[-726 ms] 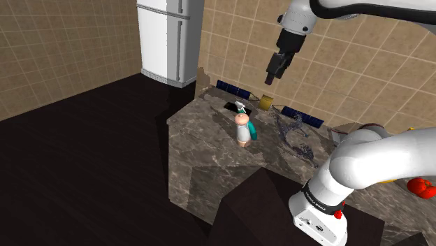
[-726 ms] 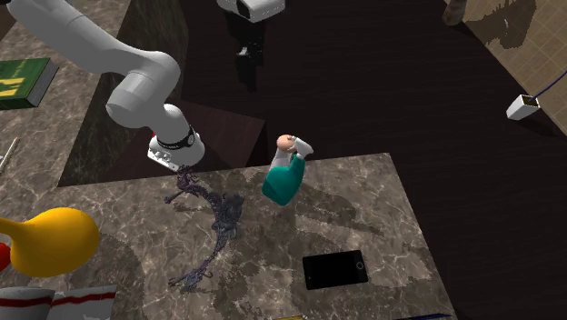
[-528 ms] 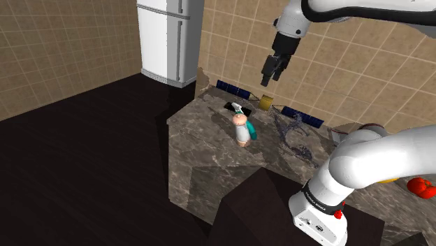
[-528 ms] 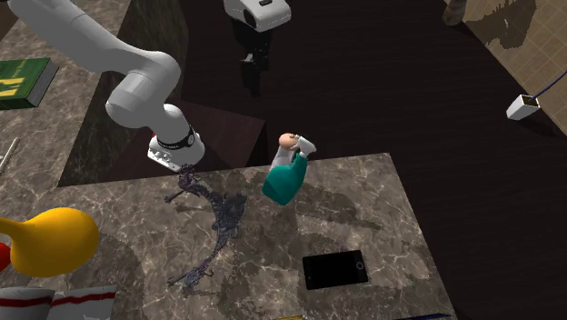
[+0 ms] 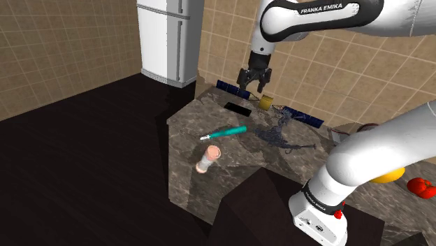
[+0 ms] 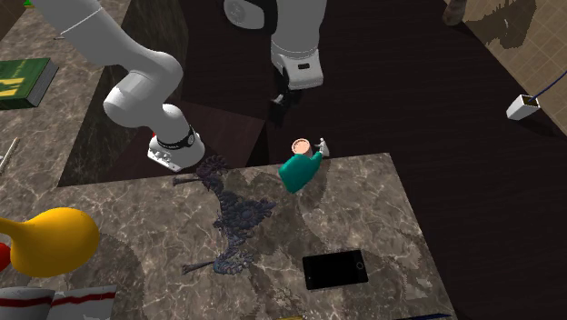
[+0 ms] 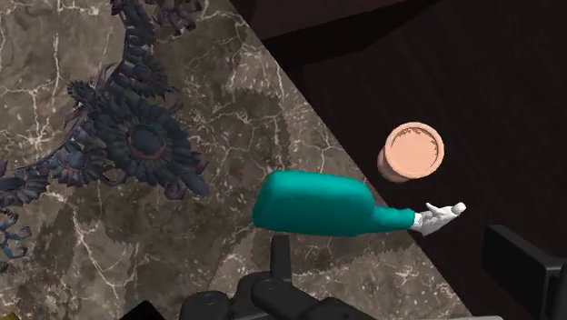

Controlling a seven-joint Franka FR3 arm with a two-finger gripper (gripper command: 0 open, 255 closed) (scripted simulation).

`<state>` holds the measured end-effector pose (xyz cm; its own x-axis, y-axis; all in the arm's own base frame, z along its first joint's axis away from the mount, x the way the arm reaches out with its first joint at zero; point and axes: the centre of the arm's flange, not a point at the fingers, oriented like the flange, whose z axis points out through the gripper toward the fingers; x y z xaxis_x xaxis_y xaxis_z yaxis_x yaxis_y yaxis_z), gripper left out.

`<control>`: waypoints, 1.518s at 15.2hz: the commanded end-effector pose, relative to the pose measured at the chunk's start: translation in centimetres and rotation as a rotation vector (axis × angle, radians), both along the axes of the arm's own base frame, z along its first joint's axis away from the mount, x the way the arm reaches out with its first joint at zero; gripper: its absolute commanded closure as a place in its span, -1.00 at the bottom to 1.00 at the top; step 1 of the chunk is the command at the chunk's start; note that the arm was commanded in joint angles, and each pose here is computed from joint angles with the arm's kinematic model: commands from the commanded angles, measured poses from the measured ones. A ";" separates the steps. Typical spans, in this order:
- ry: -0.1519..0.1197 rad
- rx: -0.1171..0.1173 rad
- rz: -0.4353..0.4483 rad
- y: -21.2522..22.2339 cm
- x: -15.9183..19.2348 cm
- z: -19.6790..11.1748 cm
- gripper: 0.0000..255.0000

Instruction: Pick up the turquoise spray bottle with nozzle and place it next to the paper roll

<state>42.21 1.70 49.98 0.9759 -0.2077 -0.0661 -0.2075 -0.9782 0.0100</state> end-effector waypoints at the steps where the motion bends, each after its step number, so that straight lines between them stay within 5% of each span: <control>1: 0.028 0.003 -0.091 -0.6 1.7 -2.0 -1.00; 3: 0.055 0.006 -0.178 -1.4 3.4 -4.2 -1.00; 11: 0.055 0.006 -0.178 -1.3 3.0 -8.2 -1.00; 19: 0.055 0.006 -0.178 -1.3 3.0 -8.2 -1.00; 20: 0.055 0.006 -0.178 -1.3 3.0 -8.2 1.00; 23: 0.055 0.006 -0.178 -1.3 3.0 -8.2 1.00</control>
<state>45.16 0.35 41.79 0.9186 -0.3765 -0.1203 -0.3768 -0.9260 0.0208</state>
